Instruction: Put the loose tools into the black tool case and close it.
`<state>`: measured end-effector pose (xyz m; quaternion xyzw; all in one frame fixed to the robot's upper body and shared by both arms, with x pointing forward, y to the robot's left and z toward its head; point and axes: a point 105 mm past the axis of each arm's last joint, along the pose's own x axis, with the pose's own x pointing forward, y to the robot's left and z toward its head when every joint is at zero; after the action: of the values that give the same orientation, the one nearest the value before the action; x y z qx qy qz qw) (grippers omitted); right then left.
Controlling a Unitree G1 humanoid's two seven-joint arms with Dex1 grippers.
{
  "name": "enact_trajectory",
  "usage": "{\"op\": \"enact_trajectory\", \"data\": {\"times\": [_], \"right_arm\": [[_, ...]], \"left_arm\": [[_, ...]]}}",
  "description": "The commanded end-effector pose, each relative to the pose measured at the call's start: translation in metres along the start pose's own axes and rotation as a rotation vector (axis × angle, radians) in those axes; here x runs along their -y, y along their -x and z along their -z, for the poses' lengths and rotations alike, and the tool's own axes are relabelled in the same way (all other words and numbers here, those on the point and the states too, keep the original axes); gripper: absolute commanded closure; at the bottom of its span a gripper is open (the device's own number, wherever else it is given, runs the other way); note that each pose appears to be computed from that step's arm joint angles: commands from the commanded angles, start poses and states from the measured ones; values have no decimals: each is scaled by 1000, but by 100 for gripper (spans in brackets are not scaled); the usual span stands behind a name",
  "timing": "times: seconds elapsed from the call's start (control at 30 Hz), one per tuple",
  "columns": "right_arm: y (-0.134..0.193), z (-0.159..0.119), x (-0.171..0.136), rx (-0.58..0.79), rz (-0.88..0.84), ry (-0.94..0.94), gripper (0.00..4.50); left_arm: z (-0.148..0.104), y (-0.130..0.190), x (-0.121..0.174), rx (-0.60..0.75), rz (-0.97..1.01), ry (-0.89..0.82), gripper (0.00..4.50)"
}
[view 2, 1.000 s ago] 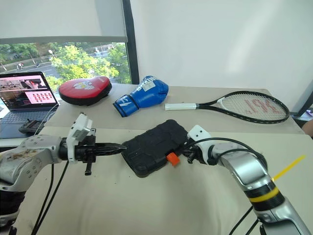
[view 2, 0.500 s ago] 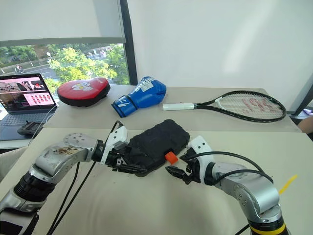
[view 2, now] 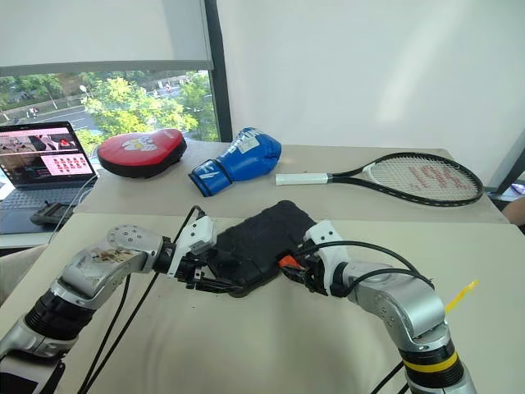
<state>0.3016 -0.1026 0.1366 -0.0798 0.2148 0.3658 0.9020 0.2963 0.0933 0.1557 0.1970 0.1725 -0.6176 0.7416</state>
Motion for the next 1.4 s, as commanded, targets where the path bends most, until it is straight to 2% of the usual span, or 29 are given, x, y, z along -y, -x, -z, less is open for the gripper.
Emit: {"op": "enact_trajectory", "data": {"times": [0.03,0.33,0.53,0.6,0.73,0.87,0.93,0.97,1.07,1.23,1.4], "right_arm": [[3,-13,0,38,-2,47,332],[-4,-15,-2,75,-7,39,332],[-13,-3,3,120,3,-6,332],[-11,6,6,132,9,-19,231],[0,4,6,172,47,-10,103],[19,-4,-1,178,25,30,103],[26,-6,-2,175,18,27,160],[28,-5,-4,166,-2,24,173],[28,-6,-9,153,-45,0,282],[13,-10,1,141,-19,-31,449],[-21,0,6,42,-18,-33,449]], "left_arm": [[-4,2,-1,11,-21,-26,109],[2,1,-1,4,-27,-15,109],[10,-2,0,-10,-23,0,109],[13,-2,-1,-17,-25,16,109],[19,-1,-3,-26,-38,34,109],[20,-1,-6,-25,-45,39,109],[19,-2,-7,-24,-47,39,109],[19,-3,-7,-23,-47,38,109],[18,-4,-9,-22,-52,37,109],[16,-6,-9,-22,-54,36,109],[15,-7,-9,-22,-57,38,109]]}}
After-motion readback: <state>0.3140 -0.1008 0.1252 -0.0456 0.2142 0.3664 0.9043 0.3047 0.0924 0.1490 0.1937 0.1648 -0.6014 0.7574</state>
